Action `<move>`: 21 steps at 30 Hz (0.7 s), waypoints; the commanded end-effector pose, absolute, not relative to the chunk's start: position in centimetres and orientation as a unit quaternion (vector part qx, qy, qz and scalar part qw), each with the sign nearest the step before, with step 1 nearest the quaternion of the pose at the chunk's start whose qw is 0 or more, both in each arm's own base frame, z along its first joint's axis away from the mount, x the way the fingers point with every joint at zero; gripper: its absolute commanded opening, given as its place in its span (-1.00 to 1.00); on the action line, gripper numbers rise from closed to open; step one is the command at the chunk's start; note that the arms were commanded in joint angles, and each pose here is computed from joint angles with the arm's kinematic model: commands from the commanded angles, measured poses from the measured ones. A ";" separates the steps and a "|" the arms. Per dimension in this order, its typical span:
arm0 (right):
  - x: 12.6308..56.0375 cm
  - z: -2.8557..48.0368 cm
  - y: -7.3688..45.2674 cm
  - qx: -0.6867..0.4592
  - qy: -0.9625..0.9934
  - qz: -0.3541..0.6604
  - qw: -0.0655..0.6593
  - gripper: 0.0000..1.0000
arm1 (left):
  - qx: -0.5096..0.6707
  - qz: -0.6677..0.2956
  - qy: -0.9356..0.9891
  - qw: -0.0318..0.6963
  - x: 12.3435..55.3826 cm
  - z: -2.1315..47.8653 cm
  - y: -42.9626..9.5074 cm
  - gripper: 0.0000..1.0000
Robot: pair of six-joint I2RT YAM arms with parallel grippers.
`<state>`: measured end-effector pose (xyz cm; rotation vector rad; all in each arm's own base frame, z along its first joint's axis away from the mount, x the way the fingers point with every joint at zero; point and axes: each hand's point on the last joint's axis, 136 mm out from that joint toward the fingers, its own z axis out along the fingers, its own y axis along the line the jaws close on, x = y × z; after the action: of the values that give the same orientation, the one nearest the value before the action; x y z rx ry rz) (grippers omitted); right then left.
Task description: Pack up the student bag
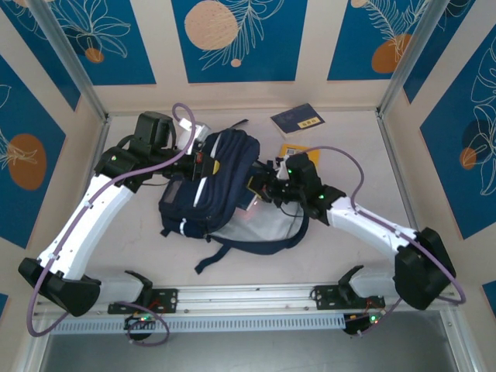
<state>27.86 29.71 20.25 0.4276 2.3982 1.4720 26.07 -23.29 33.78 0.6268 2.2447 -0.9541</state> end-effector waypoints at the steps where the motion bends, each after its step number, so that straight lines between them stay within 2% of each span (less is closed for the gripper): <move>1: 29.8 21.2 31.8 0.152 0.826 0.515 0.172 -1.00 | 0.290 -0.420 0.744 0.430 25.9 42.4 -24.6 -1.00; 13: 36.1 14.9 40.5 0.165 0.826 0.508 0.183 -1.00 | 0.286 -0.448 0.737 0.418 26.4 42.0 -25.3 -1.00; 17: 36.4 13.8 41.8 0.151 0.840 0.492 0.173 -0.72 | 0.274 -0.456 0.740 0.410 26.9 41.2 -25.3 -1.00; 21: 35.9 15.3 40.3 0.135 0.837 0.492 0.197 -0.25 | 0.259 -0.454 0.747 0.410 27.6 40.6 -24.7 -1.00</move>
<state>35.89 41.27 13.81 0.4231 2.3913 1.4097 27.76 -23.73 33.60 0.5398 2.2024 -1.0566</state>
